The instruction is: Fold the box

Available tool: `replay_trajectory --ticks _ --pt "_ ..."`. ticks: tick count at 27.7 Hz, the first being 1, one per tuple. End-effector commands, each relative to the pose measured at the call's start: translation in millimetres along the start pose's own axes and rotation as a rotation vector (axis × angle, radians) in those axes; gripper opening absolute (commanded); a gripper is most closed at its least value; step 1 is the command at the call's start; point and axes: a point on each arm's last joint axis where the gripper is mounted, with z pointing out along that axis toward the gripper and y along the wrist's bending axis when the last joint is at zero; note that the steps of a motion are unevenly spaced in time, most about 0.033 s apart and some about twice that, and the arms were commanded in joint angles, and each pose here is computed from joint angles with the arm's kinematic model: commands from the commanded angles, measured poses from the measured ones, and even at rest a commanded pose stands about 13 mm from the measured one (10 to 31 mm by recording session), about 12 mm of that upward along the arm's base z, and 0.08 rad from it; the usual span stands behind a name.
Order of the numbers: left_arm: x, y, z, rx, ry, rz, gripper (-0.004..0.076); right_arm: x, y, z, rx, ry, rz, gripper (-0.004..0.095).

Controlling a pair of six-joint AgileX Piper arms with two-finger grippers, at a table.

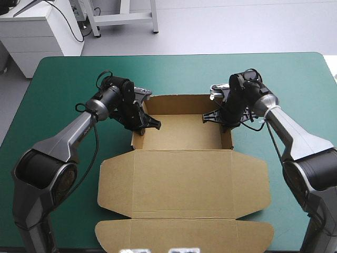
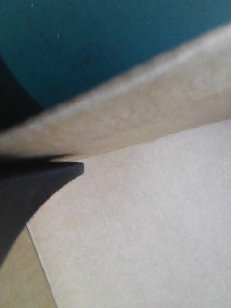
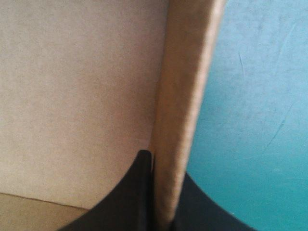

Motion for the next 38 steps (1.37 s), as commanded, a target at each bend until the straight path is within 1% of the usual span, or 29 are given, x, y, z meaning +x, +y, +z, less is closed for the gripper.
replay_trajectory --ticks 1,4,7,11,13,15,17,19,21,23,24,25,27,28,29,31,34,36,38 --pt "4.4 -26.0 -20.3 0.139 -0.02 0.131 -0.0008 -5.5 14.0 -25.7 -0.09 -0.13 -0.04 -0.0014" --pt "3.8 -31.2 -21.2 0.197 -0.029 0.116 -0.0008 -4.9 14.5 -25.6 -0.096 -0.124 -0.038 -0.0014" --pt "2.7 -36.3 -22.5 0.254 -0.048 0.141 -0.0008 -4.6 14.5 -25.6 -0.095 -0.12 -0.038 -0.0014" --pt "2.1 -36.0 -22.4 0.25 -0.054 0.143 -0.0008 -4.7 14.3 -25.6 -0.094 -0.121 -0.039 -0.0013" --pt "2.3 -34.4 -22.0 0.232 -0.047 0.104 -0.0008 -5.1 14.1 -25.6 -0.091 -0.126 -0.04 0.0" --pt "2.6 -31.8 -21.4 0.204 -0.039 0.077 -0.0008 -5.1 14.1 -25.6 -0.09 -0.126 -0.05 0.006" --pt "4.2 -28.8 -20.8 0.171 -0.021 0.086 0.0008 -4.8 14.0 -25.6 -0.089 -0.123 -0.057 0.0186" --pt "5.1 -26.6 -20.4 0.147 -0.01 0.086 0.0063 -4.5 14.1 -25.5 -0.09 -0.119 -0.059 0.0341" --pt "5.5 -25.9 -21.5 0.138 -0.001 0.075 0.0153 -4.4 14.4 -25.6 -0.094 -0.119 -0.057 0.0522" --pt "5.9 -25.6 -23.2 0.131 0.002 0.067 0.0289 -4.4 14.7 -25.6 -0.096 -0.118 -0.052 0.0663" --pt "6.0 -25.7 -23.9 0.131 0.001 0.056 0.0364 -4.6 14.7 -25.6 -0.097 -0.12 -0.052 0.0707" --pt "6.1 -25.3 -25.0 0.126 -0.003 0.051 0.044 -4.6 14.7 -25.6 -0.097 -0.12 -0.052 0.0729" --pt "6.3 -25.0 -26.3 0.12 -0.008 0.047 0.0556 -4.6 14.7 -25.6 -0.097 -0.12 -0.052 0.0732" --pt "6.4 -25.1 -27.0 0.12 -0.009 0.037 0.0604 -4.4 14.7 -26.4 -0.097 -0.122 -0.052 0.0732" --pt "5.8 -25.1 -28.5 0.117 -0.012 0.031 0.0635 -4.4 14.5 -26.4 -0.095 -0.122 -0.053 0.0729" --pt "4.4 -25.7 -32.3 0.117 -0.02 0.03 0.0652 -4.2 14.4 -27.3 -0.094 -0.125 -0.05 0.0728" --pt "-2.3 -28.3 -45.8 0.123 -0.071 0.013 0.0652 -2.9 13.0 -35.3 -0.08 -0.149 -0.058 0.0728" --pt "-6.3 -30.5 -60.7 0.125 -0.12 0.007 0.0652 -0.6 9.7 -46.4 -0.045 -0.18 -0.074 0.0728" --pt "-6.1 -30.0 -71.0 0.103 -0.151 0.019 0.0652 2.9 4.6 -58.0 0.008 -0.203 -0.084 0.0728"
